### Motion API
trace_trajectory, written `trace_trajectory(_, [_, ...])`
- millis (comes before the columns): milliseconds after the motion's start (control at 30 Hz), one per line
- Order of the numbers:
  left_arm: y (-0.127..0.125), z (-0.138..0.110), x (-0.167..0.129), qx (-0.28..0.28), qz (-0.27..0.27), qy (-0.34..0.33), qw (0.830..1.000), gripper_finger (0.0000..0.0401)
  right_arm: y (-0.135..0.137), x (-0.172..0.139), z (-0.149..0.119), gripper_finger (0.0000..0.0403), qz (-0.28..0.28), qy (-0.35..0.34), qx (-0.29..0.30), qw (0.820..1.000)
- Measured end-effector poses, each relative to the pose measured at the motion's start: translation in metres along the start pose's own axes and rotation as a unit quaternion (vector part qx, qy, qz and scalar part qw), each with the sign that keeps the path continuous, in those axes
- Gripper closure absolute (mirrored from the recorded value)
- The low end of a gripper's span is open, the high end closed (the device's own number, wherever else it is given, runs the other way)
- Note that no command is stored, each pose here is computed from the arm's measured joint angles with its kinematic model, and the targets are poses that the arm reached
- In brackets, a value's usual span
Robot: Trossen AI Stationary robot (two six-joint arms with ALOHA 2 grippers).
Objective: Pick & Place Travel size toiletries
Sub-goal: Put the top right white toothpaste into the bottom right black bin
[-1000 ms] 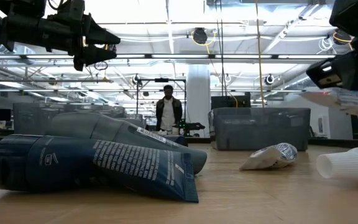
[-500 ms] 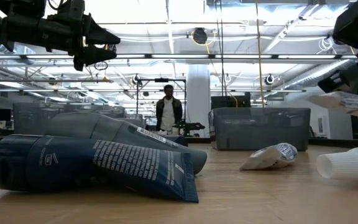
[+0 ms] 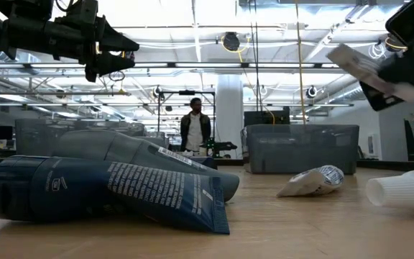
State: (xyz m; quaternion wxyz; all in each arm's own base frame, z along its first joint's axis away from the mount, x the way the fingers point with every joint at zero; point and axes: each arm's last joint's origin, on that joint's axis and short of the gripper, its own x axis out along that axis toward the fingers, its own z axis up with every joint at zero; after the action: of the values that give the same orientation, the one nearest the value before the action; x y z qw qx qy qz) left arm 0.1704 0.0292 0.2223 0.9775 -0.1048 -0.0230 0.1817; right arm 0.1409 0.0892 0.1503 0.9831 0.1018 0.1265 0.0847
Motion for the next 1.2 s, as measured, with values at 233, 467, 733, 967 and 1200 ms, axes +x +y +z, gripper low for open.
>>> trace_trajectory(233, [0.000,0.000,0.000,0.000,0.000,0.000,1.000,0.0130,-0.013,0.002,0.010,0.0329,-0.042,-0.057,-0.034,0.997])
trace_trajectory(467, [0.000,0.000,0.000,0.000,0.000,0.000,1.000,0.0130,-0.029,0.006,0.019,0.0329,-0.094,-0.082,-0.054,0.991])
trace_trajectory(733, [0.000,0.000,0.000,0.000,0.000,0.000,1.000,0.0130,-0.047,0.008,0.024,0.0328,-0.150,-0.088,-0.057,0.983])
trace_trajectory(967, [0.000,0.000,0.000,0.000,0.000,0.000,1.000,0.0130,-0.062,0.008,0.027,0.0328,-0.197,-0.089,-0.074,0.974])
trace_trajectory(1200, [0.000,0.000,0.000,0.000,0.000,0.000,1.000,0.0130,-0.073,0.007,0.030,0.0328,-0.230,-0.084,-0.104,0.964])
